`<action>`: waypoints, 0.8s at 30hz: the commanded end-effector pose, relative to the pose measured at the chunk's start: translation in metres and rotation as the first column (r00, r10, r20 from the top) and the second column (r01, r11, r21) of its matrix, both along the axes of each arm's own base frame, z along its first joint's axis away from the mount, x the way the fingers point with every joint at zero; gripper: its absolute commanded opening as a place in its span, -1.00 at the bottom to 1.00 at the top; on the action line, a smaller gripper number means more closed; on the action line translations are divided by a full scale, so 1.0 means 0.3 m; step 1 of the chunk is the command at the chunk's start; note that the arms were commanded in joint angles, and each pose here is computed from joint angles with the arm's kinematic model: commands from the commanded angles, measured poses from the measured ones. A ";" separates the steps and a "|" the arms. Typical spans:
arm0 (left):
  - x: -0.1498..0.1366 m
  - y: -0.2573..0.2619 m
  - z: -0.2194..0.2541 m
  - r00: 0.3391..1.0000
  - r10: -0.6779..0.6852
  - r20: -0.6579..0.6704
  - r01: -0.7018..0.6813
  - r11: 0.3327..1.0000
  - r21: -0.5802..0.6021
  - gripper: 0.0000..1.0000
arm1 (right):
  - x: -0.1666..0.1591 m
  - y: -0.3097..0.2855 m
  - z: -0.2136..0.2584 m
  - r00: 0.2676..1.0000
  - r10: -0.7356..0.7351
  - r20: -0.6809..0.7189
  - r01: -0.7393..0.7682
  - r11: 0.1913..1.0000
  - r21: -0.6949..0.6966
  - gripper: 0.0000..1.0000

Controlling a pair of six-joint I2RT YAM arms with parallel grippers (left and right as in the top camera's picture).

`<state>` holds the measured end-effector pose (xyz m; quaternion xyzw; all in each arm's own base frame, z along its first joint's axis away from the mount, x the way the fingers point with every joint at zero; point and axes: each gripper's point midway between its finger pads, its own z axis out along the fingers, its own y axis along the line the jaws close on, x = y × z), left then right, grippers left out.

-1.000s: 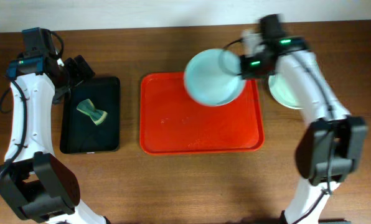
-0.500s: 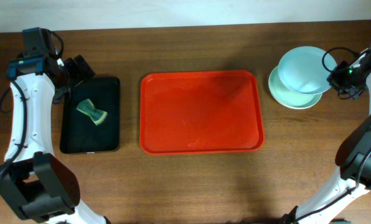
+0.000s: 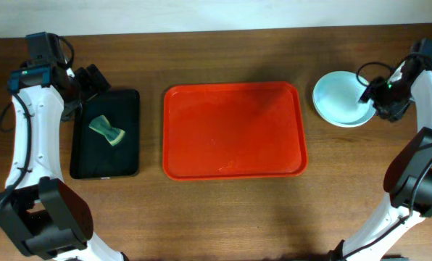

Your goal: Clean dirty plates on tray and stack at the side

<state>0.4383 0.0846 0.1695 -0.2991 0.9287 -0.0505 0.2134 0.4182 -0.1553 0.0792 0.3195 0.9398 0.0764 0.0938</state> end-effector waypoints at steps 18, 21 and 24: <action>0.002 -0.002 -0.001 1.000 -0.008 0.001 0.008 1.000 -0.011 0.98 | -0.624 0.496 0.544 0.923 0.303 0.237 -0.270 0.949 -0.160 0.97; 0.002 -0.002 -0.001 1.000 -0.008 0.001 0.008 1.000 -0.011 0.98 | -0.634 0.498 0.559 0.918 0.303 0.256 -0.267 0.949 -0.167 0.97; 0.002 -0.002 -0.001 1.000 -0.008 0.001 0.008 1.000 -0.011 0.98 | -0.627 0.496 0.546 0.922 0.303 0.240 -0.270 0.949 -0.161 0.97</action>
